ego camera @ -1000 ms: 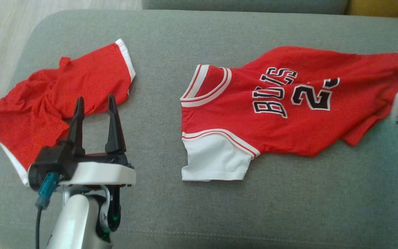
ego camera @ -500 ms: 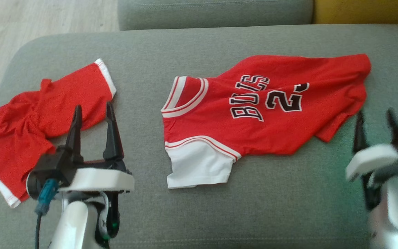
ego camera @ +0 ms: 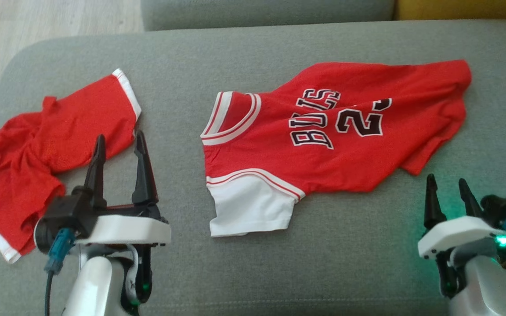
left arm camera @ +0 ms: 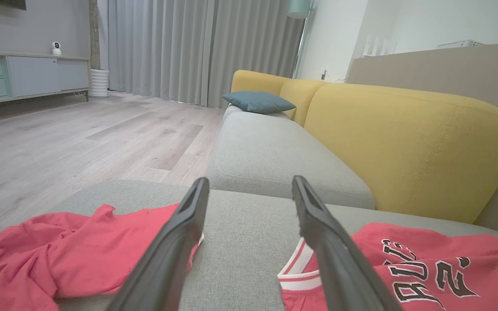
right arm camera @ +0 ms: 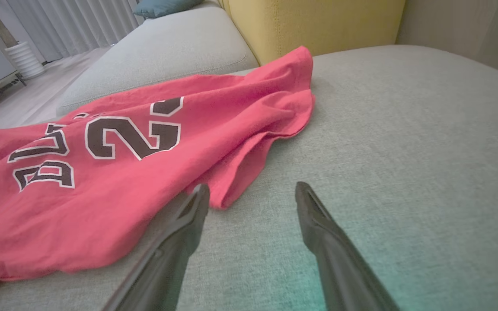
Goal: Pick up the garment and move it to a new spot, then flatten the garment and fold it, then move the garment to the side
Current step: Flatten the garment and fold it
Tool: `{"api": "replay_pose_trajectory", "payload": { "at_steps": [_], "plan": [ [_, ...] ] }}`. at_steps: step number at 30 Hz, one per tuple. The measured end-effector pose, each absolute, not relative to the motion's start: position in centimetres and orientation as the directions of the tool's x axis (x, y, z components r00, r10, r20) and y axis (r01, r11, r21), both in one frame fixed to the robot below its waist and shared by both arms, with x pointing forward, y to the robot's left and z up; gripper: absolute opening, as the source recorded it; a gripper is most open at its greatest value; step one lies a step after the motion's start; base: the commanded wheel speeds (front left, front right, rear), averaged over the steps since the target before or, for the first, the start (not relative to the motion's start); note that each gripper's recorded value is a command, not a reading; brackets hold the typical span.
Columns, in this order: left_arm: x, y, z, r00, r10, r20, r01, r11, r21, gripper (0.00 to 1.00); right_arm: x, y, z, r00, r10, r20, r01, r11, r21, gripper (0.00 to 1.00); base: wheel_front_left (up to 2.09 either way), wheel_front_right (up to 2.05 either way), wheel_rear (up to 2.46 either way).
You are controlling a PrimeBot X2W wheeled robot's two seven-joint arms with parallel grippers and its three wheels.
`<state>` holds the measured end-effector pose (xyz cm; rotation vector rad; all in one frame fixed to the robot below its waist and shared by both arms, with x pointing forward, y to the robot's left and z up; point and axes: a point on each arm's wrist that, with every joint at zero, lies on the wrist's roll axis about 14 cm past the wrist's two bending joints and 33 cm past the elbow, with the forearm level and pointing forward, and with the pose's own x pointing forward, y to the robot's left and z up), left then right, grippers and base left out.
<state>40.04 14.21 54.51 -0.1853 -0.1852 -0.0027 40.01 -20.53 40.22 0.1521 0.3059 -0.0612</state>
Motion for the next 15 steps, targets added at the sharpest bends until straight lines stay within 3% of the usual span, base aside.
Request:
{"api": "replay_pose_trajectory", "payload": {
  "at_steps": [15],
  "plan": [
    [40.3,16.4,53.0,0.988,0.067,0.141,-0.042,0.985,-0.17,1.0,42.4,-18.7,36.0,0.903,-0.008,-0.43,0.078,0.987,0.144,1.0,0.0,0.0,0.0]
  ]
}}
